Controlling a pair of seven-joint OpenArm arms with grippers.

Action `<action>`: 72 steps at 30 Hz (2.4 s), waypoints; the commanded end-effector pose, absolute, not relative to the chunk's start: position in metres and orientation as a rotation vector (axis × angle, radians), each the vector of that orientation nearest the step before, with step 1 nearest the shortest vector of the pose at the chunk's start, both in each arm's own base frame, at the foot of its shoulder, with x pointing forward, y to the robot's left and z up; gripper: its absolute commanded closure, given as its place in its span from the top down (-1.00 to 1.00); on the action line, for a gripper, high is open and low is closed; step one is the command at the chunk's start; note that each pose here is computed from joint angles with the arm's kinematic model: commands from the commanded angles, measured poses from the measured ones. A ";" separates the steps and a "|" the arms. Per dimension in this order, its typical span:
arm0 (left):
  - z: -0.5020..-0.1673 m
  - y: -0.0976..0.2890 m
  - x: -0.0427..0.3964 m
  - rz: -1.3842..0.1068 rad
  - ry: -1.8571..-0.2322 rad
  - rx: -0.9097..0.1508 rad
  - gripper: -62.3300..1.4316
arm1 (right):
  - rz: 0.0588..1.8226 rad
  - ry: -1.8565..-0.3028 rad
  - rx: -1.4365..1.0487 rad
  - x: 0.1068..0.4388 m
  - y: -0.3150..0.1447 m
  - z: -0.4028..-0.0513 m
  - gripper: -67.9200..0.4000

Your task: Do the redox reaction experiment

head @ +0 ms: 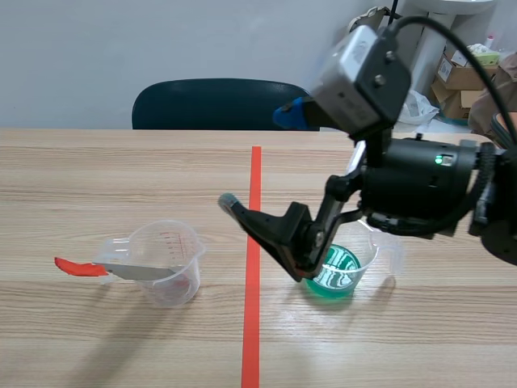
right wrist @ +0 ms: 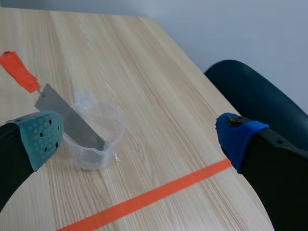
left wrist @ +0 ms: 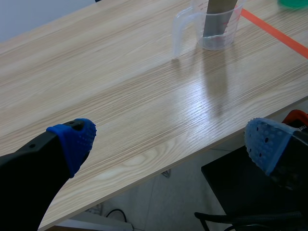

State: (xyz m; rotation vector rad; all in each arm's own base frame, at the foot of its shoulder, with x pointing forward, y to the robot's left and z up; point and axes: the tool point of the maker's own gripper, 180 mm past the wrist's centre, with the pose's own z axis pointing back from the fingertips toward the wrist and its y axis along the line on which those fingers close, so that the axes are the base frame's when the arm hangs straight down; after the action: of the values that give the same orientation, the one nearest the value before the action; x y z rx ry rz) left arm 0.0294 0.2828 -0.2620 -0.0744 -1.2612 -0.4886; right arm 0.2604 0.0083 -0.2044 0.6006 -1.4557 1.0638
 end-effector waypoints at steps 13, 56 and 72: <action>-0.243 0.278 0.040 -0.388 -1.369 -0.056 1.00 | 0.859 -1.525 0.498 0.233 -0.032 -0.177 1.00; -0.206 0.228 0.088 -0.435 -1.514 -0.133 1.00 | 0.782 -1.511 0.336 0.229 -0.071 -0.178 1.00; -0.208 0.229 0.088 -0.434 -1.507 -0.127 1.00 | 0.797 -1.499 0.319 0.229 -0.072 -0.181 1.00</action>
State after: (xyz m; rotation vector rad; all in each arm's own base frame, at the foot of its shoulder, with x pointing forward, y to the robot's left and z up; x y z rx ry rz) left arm 0.0880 0.2310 -0.2134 -0.1178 -1.4843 -0.4449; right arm 0.2266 -0.0742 -0.1954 0.3156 -1.4499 0.7927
